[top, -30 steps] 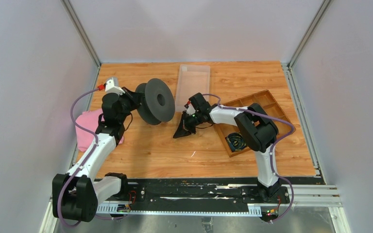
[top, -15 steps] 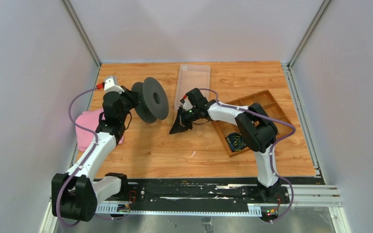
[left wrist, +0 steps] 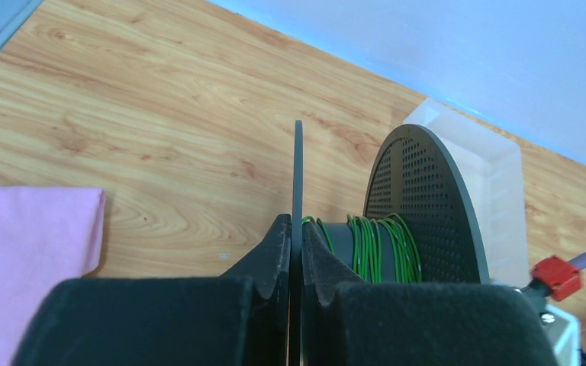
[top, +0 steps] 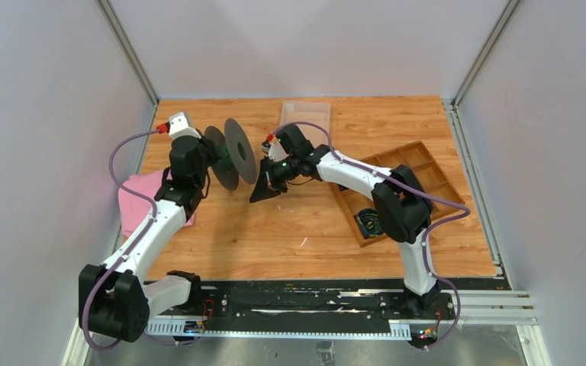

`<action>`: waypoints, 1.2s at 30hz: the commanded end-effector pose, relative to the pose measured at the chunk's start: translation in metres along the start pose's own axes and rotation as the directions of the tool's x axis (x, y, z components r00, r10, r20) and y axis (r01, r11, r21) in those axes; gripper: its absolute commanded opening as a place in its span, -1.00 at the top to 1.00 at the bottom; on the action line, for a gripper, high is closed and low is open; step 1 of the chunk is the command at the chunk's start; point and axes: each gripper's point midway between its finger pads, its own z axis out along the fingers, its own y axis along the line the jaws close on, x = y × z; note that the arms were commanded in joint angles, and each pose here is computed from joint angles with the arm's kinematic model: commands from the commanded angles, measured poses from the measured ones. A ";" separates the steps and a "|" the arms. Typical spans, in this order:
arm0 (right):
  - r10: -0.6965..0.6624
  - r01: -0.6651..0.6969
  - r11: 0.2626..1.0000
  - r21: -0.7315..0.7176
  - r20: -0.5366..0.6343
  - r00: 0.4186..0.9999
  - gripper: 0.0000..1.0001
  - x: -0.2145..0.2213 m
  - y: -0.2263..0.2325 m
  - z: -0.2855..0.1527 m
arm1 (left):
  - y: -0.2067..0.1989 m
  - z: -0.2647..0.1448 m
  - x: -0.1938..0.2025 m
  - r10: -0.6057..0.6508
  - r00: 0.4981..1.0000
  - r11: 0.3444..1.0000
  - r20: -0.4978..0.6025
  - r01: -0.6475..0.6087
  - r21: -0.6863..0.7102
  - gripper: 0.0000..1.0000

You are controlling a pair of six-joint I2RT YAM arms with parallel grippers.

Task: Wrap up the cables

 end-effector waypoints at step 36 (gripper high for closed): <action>-0.233 0.240 0.968 -0.076 0.084 0.969 0.99 -0.051 0.073 -0.038 | -0.104 -0.031 0.013 0.435 0.888 0.796 0.148 -0.456 0.398 0.99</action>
